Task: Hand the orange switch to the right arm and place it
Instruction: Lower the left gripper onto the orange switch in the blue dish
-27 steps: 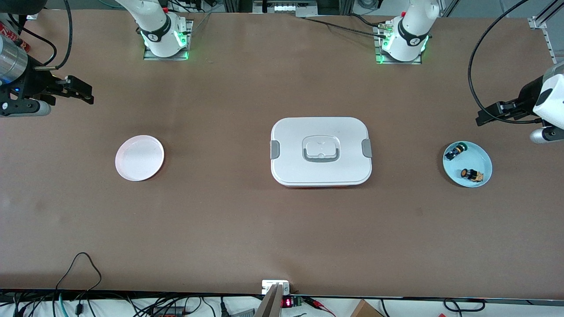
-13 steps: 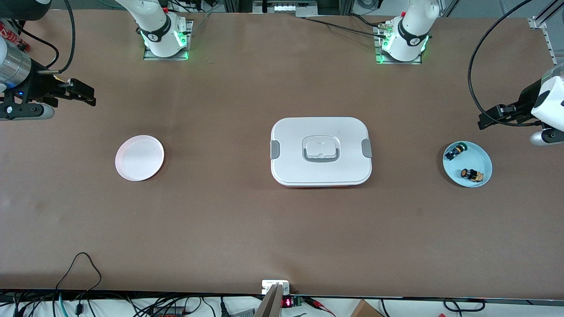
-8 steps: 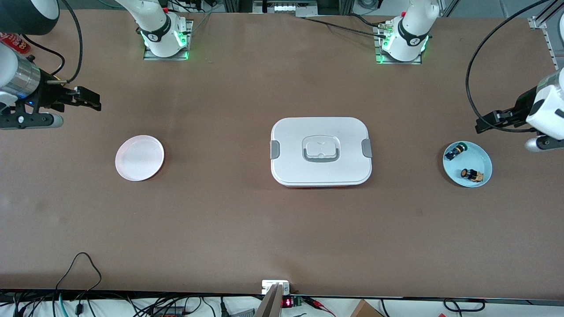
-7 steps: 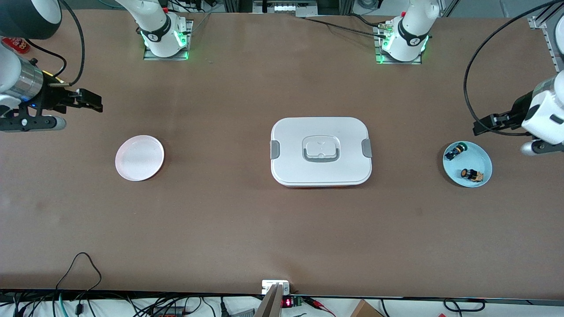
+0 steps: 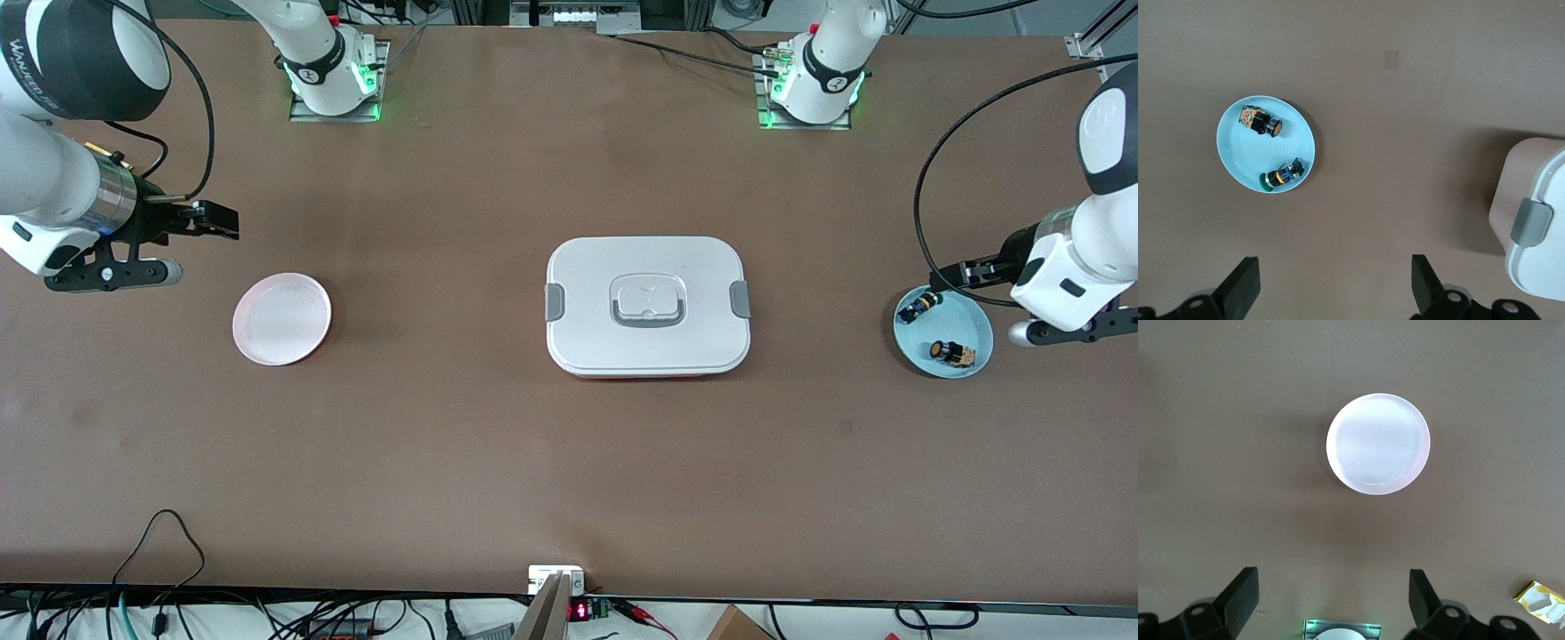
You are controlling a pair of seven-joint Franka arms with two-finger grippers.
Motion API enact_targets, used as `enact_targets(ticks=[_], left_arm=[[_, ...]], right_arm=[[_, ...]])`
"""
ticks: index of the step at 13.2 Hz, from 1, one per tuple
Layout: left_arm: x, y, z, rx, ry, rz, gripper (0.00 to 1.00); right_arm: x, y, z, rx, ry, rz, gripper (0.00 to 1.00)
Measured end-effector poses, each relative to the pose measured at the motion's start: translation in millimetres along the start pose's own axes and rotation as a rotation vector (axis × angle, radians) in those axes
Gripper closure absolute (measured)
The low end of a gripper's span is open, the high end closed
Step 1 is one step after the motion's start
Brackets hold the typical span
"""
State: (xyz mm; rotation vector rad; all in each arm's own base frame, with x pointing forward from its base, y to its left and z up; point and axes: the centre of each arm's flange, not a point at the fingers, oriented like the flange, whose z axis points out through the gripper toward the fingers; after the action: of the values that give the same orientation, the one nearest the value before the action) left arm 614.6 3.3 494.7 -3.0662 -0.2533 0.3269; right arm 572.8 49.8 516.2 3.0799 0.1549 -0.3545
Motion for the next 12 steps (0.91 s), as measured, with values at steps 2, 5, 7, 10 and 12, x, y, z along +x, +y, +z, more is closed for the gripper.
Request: enact_targets(ticks=[2, 5, 7, 10, 12], left_arm=[[17.0, 8.9, 20.3, 0.003, -0.021, 0.01, 0.0], [39.4, 11.5, 59.7, 0.048, -0.066, 0.031, 0.0], [53.4, 0.0, 88.7, 0.055, -0.077, 0.117, 0.0], [64.0, -37.2, 131.3, 0.034, -0.073, 0.214, 0.0], [63.9, -68.1, 169.4, 0.016, -0.074, 0.238, 0.0]], right_arm=[[0.0, -0.8, -1.1, 0.002, 0.002, -0.001, 0.0], [0.0, -9.4, -3.1, 0.0, 0.006, -0.014, 0.0], [0.3, -14.6, -4.7, -0.002, 0.013, -0.022, 0.0], [6.4, -11.1, -10.2, -0.037, 0.071, -0.023, 0.0], [8.5, -9.7, -10.9, -0.045, 0.085, -0.022, 0.0]])
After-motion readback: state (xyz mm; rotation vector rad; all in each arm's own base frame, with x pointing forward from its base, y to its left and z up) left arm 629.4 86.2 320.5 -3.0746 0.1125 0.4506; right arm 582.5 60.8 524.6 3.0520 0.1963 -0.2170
